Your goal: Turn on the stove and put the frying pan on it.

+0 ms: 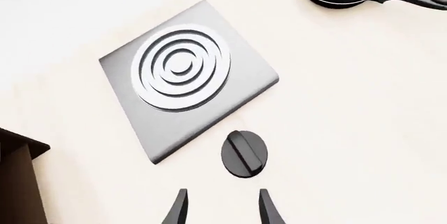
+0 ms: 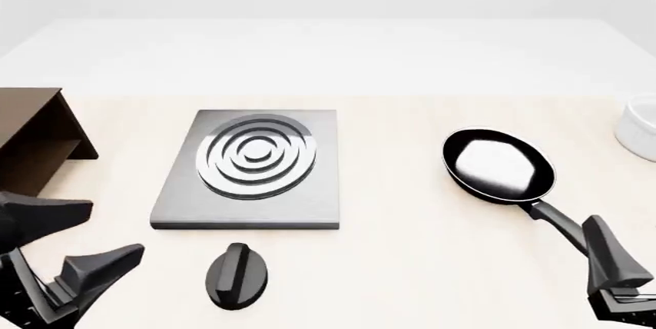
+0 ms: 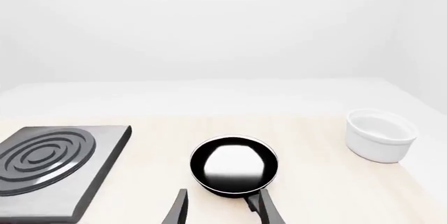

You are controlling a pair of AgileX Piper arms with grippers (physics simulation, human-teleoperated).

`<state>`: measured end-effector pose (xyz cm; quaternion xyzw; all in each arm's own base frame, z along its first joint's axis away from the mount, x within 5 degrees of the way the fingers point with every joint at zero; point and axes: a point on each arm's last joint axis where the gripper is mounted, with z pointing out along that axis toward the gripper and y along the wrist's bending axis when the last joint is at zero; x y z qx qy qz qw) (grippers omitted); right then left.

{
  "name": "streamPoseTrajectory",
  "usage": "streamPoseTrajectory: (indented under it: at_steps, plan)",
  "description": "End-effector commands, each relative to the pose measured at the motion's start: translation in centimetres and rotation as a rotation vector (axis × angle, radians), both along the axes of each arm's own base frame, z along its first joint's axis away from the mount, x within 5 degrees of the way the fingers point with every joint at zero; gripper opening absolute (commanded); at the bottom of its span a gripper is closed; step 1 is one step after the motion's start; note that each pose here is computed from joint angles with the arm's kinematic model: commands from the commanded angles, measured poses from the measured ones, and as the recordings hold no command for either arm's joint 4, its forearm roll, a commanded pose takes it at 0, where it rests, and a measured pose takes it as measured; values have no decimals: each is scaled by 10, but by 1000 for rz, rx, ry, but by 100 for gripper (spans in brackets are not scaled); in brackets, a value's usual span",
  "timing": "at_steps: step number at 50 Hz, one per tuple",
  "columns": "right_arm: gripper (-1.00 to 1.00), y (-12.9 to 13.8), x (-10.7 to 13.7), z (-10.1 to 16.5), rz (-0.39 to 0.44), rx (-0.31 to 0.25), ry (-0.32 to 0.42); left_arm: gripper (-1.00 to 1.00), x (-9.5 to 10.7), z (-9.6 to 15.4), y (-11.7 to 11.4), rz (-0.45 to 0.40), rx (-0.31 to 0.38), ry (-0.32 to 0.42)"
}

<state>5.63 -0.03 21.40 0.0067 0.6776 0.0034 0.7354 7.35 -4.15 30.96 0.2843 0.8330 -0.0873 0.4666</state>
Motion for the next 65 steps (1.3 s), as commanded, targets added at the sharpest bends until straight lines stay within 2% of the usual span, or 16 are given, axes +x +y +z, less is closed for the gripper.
streamPoseTrajectory:
  at_steps: [1,26,58,65]
  plan:
    - [100,0,0,0,2,1,1,100,4,-31,-9,-49,19,72]
    - [100,0,0,1,8,10,-9,100,27,-80,-29,-71,39,136]
    - [100,0,0,1,6,9,-11,100,41,-139,-26,-22,108,173]
    - [100,0,0,1,6,8,-11,100,41,-145,-27,-27,109,183]
